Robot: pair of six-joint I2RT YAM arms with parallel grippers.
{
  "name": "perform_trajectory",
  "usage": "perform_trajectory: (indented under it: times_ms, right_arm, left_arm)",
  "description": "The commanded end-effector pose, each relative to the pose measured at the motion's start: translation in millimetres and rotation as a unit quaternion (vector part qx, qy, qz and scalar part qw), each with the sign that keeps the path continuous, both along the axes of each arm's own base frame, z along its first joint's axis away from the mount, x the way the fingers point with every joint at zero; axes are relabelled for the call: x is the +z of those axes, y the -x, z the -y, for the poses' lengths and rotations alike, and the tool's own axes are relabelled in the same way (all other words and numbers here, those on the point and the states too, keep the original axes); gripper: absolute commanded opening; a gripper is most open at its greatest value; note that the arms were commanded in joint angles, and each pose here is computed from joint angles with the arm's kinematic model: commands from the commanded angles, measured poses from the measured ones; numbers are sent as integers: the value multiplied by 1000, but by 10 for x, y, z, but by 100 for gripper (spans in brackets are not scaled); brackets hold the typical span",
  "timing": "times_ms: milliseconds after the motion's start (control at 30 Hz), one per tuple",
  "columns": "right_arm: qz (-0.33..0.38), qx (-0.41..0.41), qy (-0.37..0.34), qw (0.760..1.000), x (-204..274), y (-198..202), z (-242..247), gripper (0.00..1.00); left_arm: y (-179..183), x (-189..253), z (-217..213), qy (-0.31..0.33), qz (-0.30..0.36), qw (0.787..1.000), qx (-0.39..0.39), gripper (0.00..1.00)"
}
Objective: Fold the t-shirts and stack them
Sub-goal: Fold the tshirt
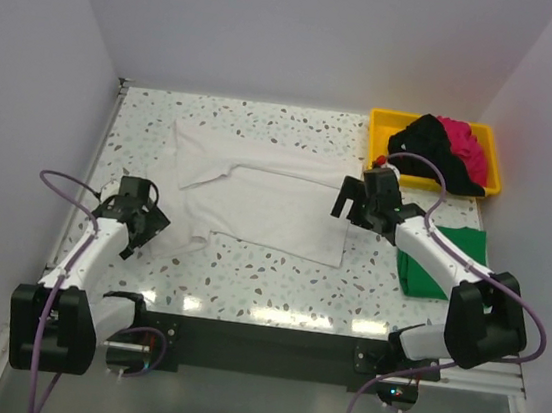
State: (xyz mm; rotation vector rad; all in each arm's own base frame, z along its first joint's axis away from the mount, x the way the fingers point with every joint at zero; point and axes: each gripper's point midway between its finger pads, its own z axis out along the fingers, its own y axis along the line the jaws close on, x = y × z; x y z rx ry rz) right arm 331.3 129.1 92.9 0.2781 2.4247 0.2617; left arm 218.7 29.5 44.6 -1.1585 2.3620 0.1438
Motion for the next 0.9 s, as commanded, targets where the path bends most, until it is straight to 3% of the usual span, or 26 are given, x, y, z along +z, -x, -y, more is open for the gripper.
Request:
perform_trajectory:
  times_ms: [0,600,733,767,867]
  right_arm:
    - [18,-7,-22,1000,95,-3,-43,99]
    - [3,-21,-4,1000,-10,84,49,99]
    - [-7,-26,-2,1000,-54,165,89,99]
    - [-9,-29,0,1000,-61,184,105,99]
    - [-14,-29,1,999,-54,261,124,99]
  left_arm:
    - [62,-50,19,20,8,999,42,91]
    - [205,-406,125,43,-40,998,21,31]
    - [169,-409,163,52,-36,998,9,10]
    - [176,-416,172,54,-37,998,8,0]
    - [169,-404,177,54,-36,998,2,0]
